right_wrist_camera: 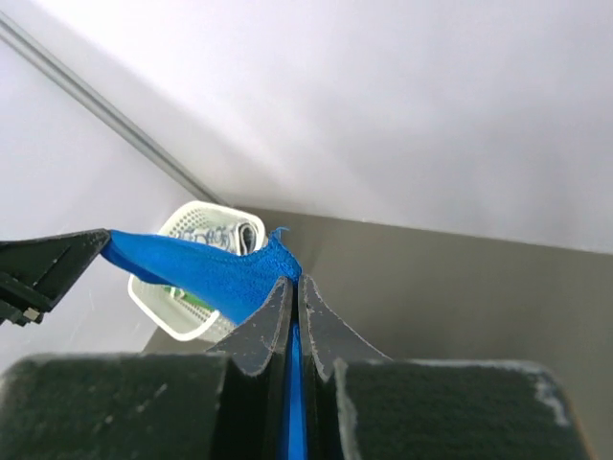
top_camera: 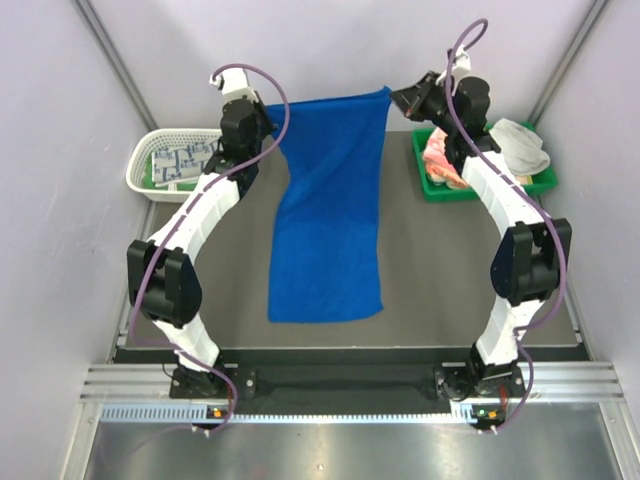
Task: Fold and stack the towels
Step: Fold the towel
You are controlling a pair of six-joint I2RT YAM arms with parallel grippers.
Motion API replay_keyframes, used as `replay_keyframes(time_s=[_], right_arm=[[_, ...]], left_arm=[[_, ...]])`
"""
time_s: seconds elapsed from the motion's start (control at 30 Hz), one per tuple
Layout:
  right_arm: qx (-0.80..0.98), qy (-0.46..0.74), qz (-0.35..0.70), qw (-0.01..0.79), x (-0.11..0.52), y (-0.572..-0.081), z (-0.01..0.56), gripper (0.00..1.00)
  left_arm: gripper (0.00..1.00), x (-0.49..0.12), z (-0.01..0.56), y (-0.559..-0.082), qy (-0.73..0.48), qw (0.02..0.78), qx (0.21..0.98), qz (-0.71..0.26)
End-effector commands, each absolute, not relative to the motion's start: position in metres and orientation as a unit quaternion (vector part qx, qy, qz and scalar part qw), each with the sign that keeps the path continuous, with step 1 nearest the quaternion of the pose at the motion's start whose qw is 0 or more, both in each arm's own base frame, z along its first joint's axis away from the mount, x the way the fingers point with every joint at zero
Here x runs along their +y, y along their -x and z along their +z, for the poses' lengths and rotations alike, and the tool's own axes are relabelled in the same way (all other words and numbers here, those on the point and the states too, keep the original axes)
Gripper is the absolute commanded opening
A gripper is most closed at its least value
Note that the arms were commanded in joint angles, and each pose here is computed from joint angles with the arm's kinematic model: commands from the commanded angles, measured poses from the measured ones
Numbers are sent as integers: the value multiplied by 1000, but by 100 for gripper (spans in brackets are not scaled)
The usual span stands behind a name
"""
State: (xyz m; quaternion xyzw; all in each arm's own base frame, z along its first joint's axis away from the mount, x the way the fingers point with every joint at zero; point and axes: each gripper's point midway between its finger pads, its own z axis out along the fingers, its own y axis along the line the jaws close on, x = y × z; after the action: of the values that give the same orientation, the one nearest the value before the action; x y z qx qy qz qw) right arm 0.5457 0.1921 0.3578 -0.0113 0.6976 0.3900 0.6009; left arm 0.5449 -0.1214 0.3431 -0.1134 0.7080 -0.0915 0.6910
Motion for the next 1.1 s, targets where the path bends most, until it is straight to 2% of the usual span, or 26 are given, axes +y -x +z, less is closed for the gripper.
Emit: replay_keyframes(time_s=[0.0, 0.33, 0.8, 1.07], right_arm=[[693, 5, 364, 623, 180, -557, 366, 0], [717, 5, 367, 592, 185, -544, 322, 0], [727, -3, 371, 578, 183, -524, 304, 0], [755, -20, 380, 535, 186, -484, 261, 0]], left_arm=[[0, -103, 357, -551, 124, 703, 699, -52], [0, -98, 354, -547, 124, 698, 704, -41], [0, -93, 344, -526, 118, 688, 715, -37], [0, -96, 297, -490, 128, 648, 747, -74]])
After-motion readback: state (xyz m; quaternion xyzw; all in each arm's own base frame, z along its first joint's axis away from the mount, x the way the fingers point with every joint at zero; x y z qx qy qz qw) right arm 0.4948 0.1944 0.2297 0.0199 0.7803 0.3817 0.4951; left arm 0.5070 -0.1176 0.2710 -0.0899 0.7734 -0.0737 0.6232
